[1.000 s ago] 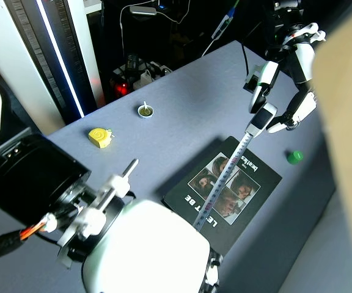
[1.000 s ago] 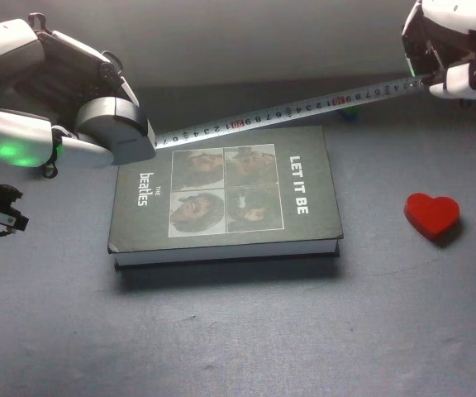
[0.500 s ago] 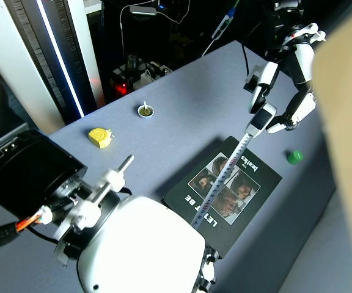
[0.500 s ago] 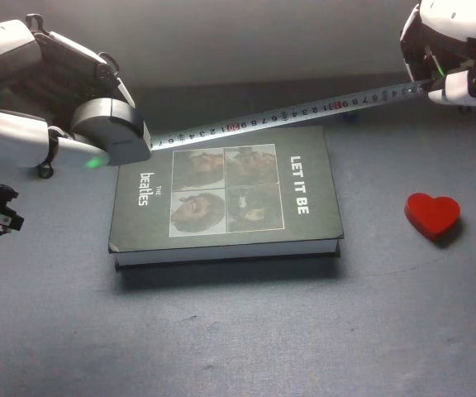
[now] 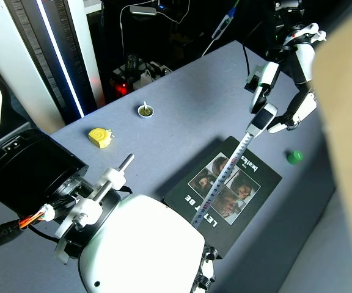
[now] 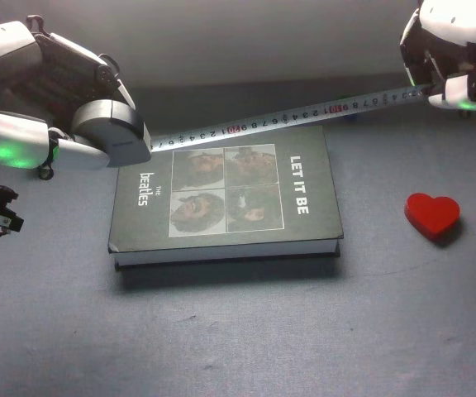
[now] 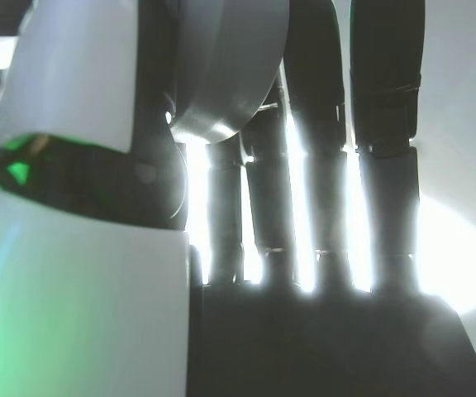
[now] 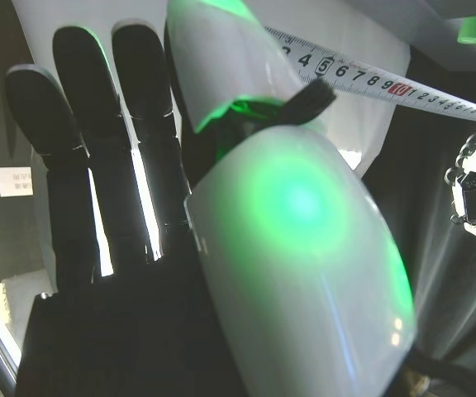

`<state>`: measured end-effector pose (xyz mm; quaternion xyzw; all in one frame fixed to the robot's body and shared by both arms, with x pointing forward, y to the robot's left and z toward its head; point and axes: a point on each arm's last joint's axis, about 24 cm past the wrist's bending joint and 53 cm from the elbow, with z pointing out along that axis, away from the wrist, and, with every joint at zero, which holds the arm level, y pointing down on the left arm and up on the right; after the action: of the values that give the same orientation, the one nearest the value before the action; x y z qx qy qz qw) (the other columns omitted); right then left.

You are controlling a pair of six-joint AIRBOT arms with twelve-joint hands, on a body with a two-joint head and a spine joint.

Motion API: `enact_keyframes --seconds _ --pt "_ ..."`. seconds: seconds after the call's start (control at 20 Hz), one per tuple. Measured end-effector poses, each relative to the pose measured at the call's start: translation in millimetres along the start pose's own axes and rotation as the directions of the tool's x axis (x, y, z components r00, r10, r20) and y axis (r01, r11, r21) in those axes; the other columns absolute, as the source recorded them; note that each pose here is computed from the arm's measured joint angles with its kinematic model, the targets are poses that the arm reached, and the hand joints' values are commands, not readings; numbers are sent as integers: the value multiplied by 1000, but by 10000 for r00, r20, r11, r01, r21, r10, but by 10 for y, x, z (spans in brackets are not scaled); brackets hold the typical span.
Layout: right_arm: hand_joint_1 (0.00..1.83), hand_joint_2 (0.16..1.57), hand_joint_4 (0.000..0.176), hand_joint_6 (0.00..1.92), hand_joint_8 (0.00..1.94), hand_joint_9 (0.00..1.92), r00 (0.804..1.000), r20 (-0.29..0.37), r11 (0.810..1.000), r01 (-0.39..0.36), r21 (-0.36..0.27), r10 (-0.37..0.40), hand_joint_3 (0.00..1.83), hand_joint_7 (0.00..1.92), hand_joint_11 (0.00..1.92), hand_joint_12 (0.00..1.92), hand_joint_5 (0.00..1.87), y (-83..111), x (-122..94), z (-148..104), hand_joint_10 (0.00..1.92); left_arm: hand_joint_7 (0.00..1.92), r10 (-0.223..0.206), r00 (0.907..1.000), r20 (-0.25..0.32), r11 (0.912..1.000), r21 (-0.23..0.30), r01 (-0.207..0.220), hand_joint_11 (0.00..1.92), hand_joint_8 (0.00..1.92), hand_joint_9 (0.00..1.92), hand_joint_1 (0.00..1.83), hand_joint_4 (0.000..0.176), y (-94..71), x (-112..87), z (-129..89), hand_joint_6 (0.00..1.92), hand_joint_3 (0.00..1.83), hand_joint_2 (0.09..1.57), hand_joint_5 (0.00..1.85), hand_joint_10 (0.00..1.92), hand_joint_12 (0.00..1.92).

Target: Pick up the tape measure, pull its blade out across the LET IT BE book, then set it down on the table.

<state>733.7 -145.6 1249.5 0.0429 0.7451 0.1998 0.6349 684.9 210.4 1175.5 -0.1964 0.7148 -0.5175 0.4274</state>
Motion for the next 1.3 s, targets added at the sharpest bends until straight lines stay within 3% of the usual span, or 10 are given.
enact_keyframes --seconds 0.05,0.15,0.35,0.5,0.75,0.9,1.0,1.3 --pt "836 1221 0 224 90 567 10000 -1 10000 15 9 -15 0 702 213 1063 580 -4 1 0 221 1209 -4 10000 0 10000 0 4 1159 527 1134 1395 0 0 0 0 707 0 1043 1008 960 704" --pt "649 1186 0 12 3 371 9997 132 9994 199 291 -203 0 426 19 955 396 -107 -45 -10 16 1209 154 9999 -13 9997 -180 -154 1158 527 1134 1395 0 52 -9 -22 712 0 1043 1008 961 704" --pt "466 1129 0 0 0 137 9988 273 9966 384 723 -405 0 171 0 638 173 -244 -79 -21 0 1211 454 9988 -197 9982 -372 -461 1152 518 1135 1396 0 125 16 -52 717 0 1042 1011 963 703" --pt "292 1100 0 0 0 42 9988 102 9975 470 530 -476 0 75 0 473 93 -173 -3 -38 0 1213 498 9983 -291 9980 -377 -509 1143 517 1132 1395 0 170 -25 -70 710 0 1042 1013 967 701" --pt "230 1073 2 2 2 0 9987 36 9982 514 321 -515 0 21 0 322 18 -75 36 -72 0 1210 620 9977 -273 9974 -341 -629 1138 516 1137 1396 0 201 -92 -80 705 0 1042 1015 962 698" --pt "203 1070 0 0 0 0 9990 106 9990 433 133 -434 0 0 0 208 1 52 13 -145 0 1211 381 9988 -299 9987 -336 -391 1139 501 1135 1395 0 291 -100 -18 718 0 1043 1010 969 699" --pt "183 1071 0 0 0 0 9990 150 9991 418 56 -419 0 0 0 193 0 137 23 -190 0 1214 157 9995 -278 9989 -438 -169 1138 495 1136 1395 0 397 -129 13 724 0 1044 1001 972 699" --pt "176 1054 0 4 3 0 9992 189 9994 -345 -69 346 0 13 0 255 16 327 51 -355 0 1217 661 9977 -131 9945 -802 -669 1152 494 1135 1396 0 722 -314 58 716 0 1044 1004 974 710"
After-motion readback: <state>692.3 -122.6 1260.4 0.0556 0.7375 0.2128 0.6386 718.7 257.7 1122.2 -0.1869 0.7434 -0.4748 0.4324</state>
